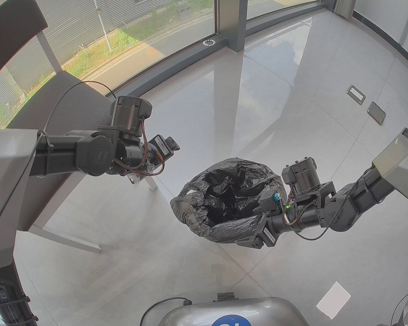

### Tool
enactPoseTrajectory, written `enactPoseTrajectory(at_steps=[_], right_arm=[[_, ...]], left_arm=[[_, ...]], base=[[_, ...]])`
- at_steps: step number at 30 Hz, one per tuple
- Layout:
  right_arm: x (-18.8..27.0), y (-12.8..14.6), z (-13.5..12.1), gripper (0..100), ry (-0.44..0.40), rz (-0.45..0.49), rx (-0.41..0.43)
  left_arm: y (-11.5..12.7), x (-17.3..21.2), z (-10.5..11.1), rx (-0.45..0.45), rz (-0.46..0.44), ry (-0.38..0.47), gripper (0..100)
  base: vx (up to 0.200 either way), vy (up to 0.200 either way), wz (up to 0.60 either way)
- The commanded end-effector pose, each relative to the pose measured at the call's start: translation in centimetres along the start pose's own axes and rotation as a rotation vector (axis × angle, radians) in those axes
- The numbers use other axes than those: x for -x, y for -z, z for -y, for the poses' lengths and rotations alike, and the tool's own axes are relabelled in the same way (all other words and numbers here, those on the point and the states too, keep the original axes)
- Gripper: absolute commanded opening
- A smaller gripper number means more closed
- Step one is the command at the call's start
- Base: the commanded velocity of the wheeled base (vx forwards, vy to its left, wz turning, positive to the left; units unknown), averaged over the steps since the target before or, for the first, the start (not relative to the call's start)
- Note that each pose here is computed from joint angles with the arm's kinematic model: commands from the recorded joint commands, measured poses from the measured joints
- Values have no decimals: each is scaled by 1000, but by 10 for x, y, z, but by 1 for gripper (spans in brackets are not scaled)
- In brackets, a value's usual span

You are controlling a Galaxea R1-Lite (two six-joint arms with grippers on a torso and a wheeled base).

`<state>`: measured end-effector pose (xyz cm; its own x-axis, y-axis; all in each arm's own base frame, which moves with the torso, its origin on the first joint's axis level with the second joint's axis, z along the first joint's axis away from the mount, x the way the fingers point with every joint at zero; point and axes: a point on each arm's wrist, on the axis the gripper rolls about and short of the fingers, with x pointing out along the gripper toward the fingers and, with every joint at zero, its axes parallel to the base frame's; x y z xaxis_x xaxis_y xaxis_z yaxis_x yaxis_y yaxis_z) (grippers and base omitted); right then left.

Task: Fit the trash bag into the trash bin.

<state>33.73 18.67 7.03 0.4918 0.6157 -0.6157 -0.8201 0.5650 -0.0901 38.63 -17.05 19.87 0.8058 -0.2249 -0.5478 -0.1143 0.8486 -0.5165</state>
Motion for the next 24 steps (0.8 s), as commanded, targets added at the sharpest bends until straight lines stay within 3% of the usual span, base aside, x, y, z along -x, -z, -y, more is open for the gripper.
enactPoseTrajectory(at_steps=[1, 6, 7, 24], right_arm=[[-10, 6, 2, 100, -6, -18, -7], [-17, 6, 5, 100, -7, -19, 7], [-17, 6, 5, 0, -7, -17, 6], [-2, 6, -1, 0, -6, -16, 20]], left_arm=[[0, 0, 0, 1, 1, 0, 100], [-1, 0, 0, 2, 3, 0, 100], [-1, 0, 0, 2, 3, 0, 100], [-3, 5, 1, 4, 14, 1, 100]], base=[[0, 0, 0], [0, 0, 0], [0, 0, 0], [0, 0, 0]])
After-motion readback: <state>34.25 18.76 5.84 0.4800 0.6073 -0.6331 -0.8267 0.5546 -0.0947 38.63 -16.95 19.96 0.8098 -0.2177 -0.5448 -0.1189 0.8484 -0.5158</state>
